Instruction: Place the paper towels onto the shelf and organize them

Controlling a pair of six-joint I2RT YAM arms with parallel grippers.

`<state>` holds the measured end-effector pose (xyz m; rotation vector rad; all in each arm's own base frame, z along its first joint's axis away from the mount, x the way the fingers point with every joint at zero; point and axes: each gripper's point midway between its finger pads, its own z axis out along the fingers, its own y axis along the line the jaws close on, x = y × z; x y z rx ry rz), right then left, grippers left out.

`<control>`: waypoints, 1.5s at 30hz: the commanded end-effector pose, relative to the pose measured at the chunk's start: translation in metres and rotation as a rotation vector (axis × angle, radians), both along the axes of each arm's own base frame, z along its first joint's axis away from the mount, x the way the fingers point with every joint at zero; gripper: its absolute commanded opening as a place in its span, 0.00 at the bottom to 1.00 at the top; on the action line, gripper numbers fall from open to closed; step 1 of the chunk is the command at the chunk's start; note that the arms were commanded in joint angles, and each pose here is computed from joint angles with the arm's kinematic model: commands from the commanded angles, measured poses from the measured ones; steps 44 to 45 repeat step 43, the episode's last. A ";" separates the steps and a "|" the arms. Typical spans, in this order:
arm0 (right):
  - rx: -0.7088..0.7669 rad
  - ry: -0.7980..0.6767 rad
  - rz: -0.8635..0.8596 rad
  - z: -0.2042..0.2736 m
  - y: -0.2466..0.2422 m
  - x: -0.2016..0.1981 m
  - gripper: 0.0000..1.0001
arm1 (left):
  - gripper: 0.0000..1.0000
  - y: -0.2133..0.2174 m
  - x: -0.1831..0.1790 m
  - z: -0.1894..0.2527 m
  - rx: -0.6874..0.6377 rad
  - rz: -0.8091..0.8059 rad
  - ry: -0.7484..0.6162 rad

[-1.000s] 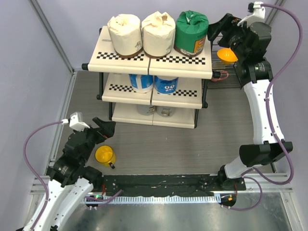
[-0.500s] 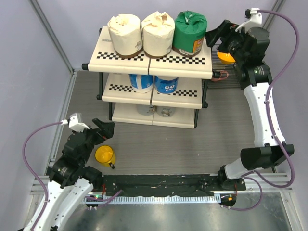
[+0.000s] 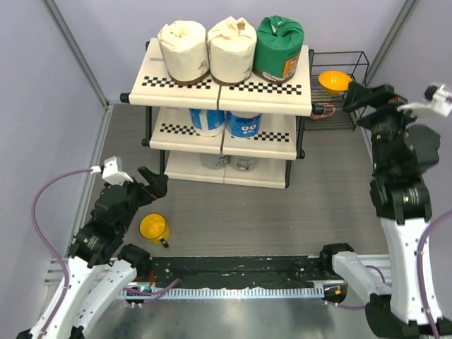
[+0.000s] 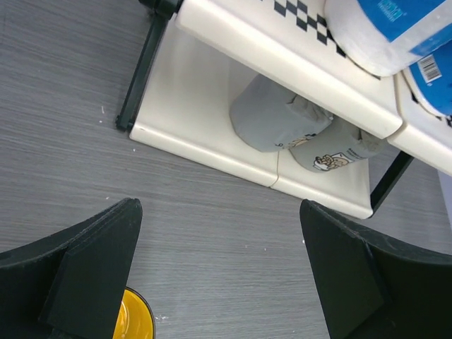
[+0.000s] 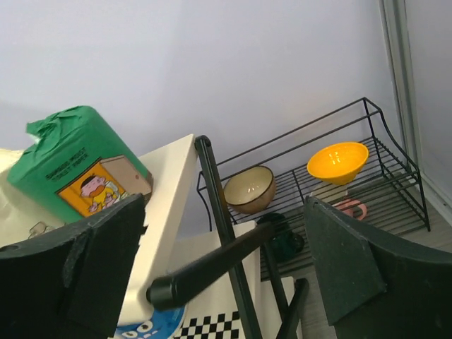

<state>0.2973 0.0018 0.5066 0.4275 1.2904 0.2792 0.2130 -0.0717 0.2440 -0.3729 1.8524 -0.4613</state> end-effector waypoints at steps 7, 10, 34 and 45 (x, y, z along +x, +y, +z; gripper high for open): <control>0.055 0.075 0.137 -0.103 0.021 -0.051 1.00 | 1.00 -0.002 0.001 0.008 0.012 -0.013 -0.015; 0.049 0.153 0.136 -0.145 0.020 -0.058 1.00 | 1.00 0.001 -0.003 0.008 0.003 -0.008 -0.028; 0.193 0.379 0.129 -0.261 0.022 -0.097 0.99 | 1.00 0.031 -0.036 0.005 -0.111 0.091 -0.142; 0.186 0.365 0.138 -0.259 0.023 -0.099 1.00 | 1.00 0.037 -0.033 0.001 -0.091 0.129 -0.116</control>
